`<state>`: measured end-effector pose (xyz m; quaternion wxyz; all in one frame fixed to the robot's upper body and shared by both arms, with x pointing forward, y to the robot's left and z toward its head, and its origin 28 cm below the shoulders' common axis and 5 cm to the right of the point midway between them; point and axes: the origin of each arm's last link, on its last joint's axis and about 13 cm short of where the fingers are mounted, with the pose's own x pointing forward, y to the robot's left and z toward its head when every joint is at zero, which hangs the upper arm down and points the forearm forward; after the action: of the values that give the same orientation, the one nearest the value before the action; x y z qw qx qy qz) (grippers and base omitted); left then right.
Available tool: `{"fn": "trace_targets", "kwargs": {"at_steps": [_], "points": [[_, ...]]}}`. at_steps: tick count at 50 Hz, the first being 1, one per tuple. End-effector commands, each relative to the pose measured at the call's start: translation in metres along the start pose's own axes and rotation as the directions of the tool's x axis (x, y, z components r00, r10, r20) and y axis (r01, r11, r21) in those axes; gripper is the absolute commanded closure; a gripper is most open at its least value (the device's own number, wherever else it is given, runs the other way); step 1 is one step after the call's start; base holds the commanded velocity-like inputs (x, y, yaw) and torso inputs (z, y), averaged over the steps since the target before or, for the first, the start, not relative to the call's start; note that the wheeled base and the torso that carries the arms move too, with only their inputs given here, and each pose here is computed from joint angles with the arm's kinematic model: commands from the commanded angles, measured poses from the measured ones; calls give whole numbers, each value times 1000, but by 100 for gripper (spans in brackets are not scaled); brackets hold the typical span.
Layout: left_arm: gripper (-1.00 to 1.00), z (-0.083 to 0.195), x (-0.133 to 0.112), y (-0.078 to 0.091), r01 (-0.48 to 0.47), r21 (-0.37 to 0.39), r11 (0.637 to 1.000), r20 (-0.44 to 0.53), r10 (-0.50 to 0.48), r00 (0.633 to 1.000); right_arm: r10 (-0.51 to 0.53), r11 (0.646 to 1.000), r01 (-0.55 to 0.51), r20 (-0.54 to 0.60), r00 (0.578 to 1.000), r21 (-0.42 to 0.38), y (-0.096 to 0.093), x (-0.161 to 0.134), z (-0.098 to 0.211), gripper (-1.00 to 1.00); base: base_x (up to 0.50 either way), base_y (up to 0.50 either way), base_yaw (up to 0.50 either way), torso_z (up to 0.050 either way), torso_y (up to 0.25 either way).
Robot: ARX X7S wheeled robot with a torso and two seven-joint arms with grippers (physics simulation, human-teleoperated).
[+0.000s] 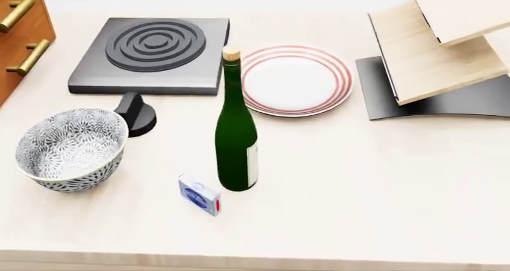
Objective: Pick up the akita bowl and put it on the plate.
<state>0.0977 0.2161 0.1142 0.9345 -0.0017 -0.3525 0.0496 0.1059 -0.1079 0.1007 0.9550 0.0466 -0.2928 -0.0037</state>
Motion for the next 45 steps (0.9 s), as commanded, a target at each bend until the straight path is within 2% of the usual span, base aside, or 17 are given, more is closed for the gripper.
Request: {"fn": "trace_targets", "kwargs": {"at_steps": [1,18,20,26,45], "points": [[-100,-1,0,0,-1,-3,1000,-2,1,1000,0,1000,0,-6,1000,3,-1,1,-1,-100,0,-191,0,0,0],[-100,-2,-1,1,1,-5,1000,-6,-1,1000,-2,1000,2,-5,1000,-4,1,0,-3,-100,0,-192,0,0,0],[-100,-2,-2,0,3,-5,1000,-7,-3,1000,-2,1000,2,3,1000,-4,1,0,-3,-100,0,-37,0,0,0],[-100,-2,-2,0,3,-6,1000,-9,-3,1000,-16,997,16,7,1000,-71,4,0,-6,-100,0,0,0,0,0],[-100,0,-2,0,8,-6,1000,1,-8,1000,4,998,-2,23,1000,-68,4,-2,-4,-100,144,0,0,0,0]]}}
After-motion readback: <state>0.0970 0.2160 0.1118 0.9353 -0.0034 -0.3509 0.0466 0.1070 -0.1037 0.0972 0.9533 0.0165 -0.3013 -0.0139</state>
